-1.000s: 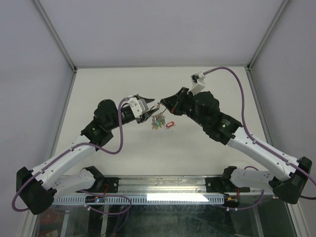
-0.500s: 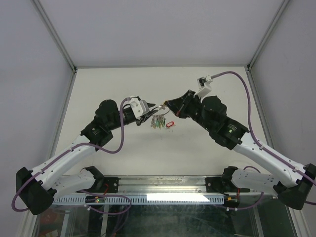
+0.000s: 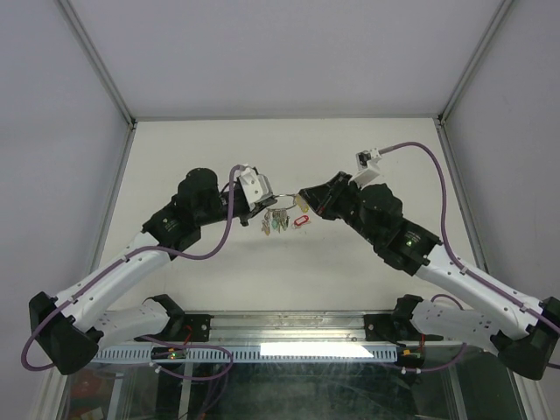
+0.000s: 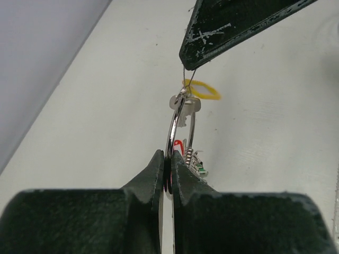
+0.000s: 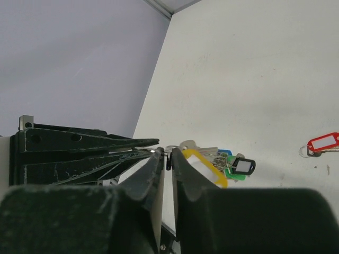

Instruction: Put the keys on the keyring

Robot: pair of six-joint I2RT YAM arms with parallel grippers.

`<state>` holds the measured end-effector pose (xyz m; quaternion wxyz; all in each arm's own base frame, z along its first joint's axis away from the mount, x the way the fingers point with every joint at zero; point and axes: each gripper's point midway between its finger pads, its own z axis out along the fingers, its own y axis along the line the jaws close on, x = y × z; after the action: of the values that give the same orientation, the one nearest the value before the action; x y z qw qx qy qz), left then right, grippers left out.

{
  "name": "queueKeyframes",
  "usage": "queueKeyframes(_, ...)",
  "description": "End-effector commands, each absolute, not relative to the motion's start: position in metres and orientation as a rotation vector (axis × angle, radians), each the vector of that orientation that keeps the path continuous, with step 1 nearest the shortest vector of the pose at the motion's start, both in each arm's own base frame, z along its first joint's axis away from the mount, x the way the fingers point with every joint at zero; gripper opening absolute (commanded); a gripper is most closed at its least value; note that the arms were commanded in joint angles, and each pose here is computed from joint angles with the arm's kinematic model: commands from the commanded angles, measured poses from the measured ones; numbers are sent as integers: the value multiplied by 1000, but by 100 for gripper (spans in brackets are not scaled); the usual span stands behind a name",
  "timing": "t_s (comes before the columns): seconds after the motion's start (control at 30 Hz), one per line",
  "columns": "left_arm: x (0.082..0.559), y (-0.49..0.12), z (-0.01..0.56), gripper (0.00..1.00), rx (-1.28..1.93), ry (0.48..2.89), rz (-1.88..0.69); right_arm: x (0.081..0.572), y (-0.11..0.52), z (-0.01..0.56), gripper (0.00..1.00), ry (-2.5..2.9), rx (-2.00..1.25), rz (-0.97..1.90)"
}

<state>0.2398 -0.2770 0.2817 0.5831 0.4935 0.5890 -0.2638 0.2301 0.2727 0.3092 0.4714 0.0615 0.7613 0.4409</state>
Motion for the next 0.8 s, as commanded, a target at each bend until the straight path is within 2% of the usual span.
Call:
queueKeyframes(0.0,243,-265,298,0,1191,1427,-535,238,258,329,18,1743,240,1087)
queueKeyframes(0.2,239,-251,288,0,1256,1534,-477,240,244,305,32,1764,262,1000)
queueKeyframes(0.5,248,-235,294,0,1236,1623,-362,241,218,271,47,1826,189,781)
queueKeyframes(0.77,244,-255,288,0,1166,1617,-508,236,193,253,83,1859,-6,558)
